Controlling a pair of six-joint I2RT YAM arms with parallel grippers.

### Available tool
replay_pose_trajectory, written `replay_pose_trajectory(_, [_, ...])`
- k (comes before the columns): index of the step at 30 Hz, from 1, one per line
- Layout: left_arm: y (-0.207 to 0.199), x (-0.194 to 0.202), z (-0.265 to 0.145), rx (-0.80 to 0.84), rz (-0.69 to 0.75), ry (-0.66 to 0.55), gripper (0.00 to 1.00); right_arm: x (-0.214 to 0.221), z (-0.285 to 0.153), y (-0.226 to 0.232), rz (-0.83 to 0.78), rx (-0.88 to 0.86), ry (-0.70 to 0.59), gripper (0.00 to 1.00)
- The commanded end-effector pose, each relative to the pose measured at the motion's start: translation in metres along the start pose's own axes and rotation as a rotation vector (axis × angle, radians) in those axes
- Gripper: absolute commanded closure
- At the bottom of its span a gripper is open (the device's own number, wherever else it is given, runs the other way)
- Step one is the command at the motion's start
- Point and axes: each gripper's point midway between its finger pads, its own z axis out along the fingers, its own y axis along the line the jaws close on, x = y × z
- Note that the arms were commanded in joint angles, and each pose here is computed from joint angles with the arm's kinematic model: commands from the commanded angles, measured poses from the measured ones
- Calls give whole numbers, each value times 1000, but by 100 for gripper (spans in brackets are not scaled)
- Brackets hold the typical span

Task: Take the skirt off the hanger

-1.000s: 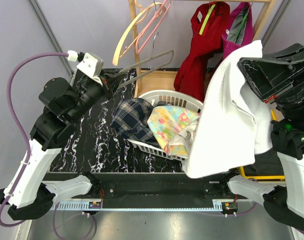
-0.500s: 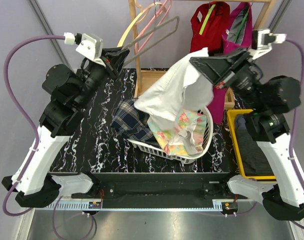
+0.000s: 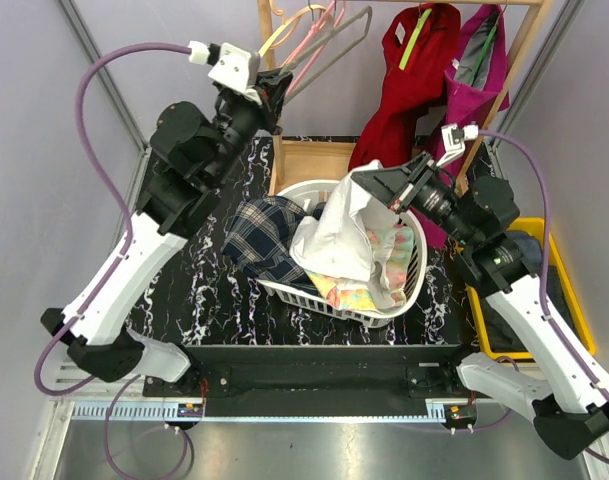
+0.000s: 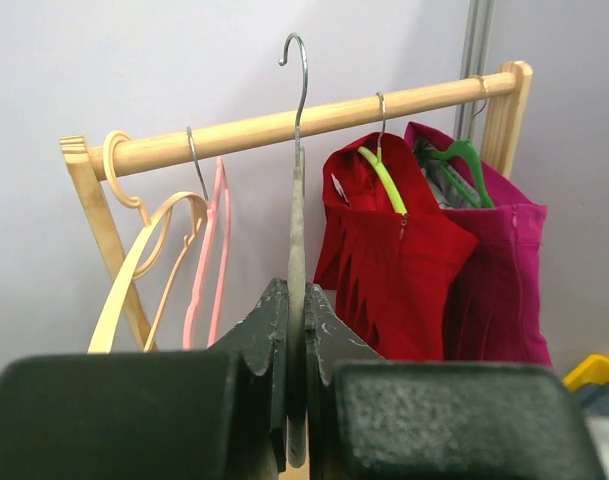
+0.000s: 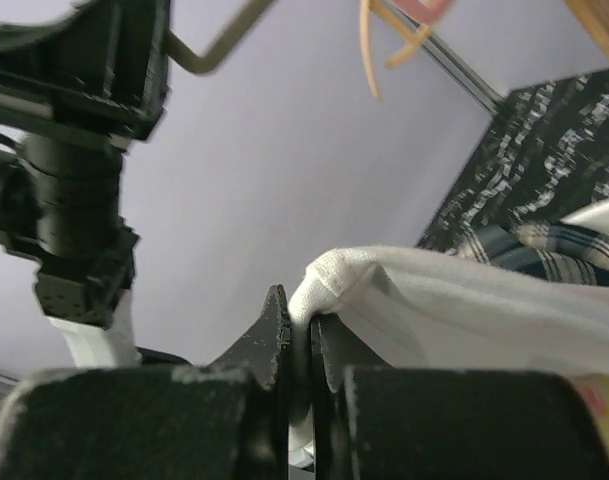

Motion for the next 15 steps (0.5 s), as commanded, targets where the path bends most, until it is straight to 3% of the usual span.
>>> replay_pose_trajectory(1, [17,-29,17,-102,58,-150,100,9,-15,-38,-69,152,-5,100])
replay_pose_trajectory(12, [24,-20,61,-176,103,-174,100,102,-47,-211,-43,704,301,100])
replay_pose_trajectory(15, [28,-17,75,-195,106,-180,100,121,-52,-235,-28,761,367,93])
